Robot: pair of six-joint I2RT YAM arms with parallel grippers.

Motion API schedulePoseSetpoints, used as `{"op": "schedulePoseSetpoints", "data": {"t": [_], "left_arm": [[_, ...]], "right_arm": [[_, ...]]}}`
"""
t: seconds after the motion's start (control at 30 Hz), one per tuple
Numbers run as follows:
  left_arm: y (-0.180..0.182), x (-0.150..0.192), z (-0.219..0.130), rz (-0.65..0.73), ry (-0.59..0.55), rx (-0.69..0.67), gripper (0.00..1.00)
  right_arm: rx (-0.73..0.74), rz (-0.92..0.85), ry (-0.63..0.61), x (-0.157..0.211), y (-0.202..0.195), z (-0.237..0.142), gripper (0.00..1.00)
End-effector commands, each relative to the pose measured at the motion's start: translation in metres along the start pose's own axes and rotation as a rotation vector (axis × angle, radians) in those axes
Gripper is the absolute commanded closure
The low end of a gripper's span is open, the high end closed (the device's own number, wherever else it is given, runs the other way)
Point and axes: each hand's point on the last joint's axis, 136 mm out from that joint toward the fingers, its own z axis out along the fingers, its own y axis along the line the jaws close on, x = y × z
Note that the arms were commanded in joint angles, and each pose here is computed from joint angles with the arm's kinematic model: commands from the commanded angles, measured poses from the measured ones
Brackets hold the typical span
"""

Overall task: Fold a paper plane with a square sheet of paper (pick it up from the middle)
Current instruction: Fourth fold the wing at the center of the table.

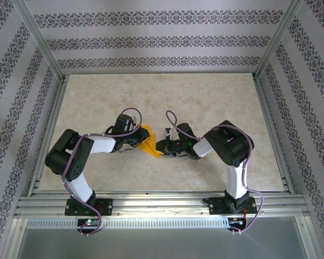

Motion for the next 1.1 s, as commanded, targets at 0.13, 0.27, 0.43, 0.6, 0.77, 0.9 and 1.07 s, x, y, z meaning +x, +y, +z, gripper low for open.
{"op": "schedulePoseSetpoints", "data": {"t": [0.13, 0.27, 0.43, 0.6, 0.77, 0.9, 1.07], "left_arm": [[-0.004, -0.007, 0.008, 0.029, -0.03, 0.008, 0.89], [-0.001, -0.007, 0.01, 0.023, -0.024, -0.005, 0.9], [0.004, -0.006, 0.012, 0.013, -0.021, -0.022, 0.91], [0.009, -0.005, 0.012, 0.01, -0.021, -0.044, 0.91], [0.011, -0.005, 0.013, 0.009, -0.018, -0.051, 0.91], [0.012, -0.004, 0.015, 0.009, -0.009, -0.058, 0.91], [0.017, -0.002, 0.017, 0.007, 0.005, -0.079, 0.91]], "right_arm": [[0.072, 0.088, 0.057, 0.014, -0.028, 0.001, 1.0], [0.071, 0.091, 0.062, 0.015, -0.029, 0.002, 1.0], [0.068, 0.092, 0.068, 0.014, -0.027, 0.002, 1.0], [0.075, 0.105, 0.077, 0.015, -0.028, 0.003, 1.0], [0.077, 0.109, 0.079, 0.016, -0.028, 0.003, 1.0], [0.076, 0.111, 0.08, 0.016, -0.028, 0.003, 1.0], [0.078, 0.114, 0.081, 0.016, -0.029, 0.003, 1.0]]}}
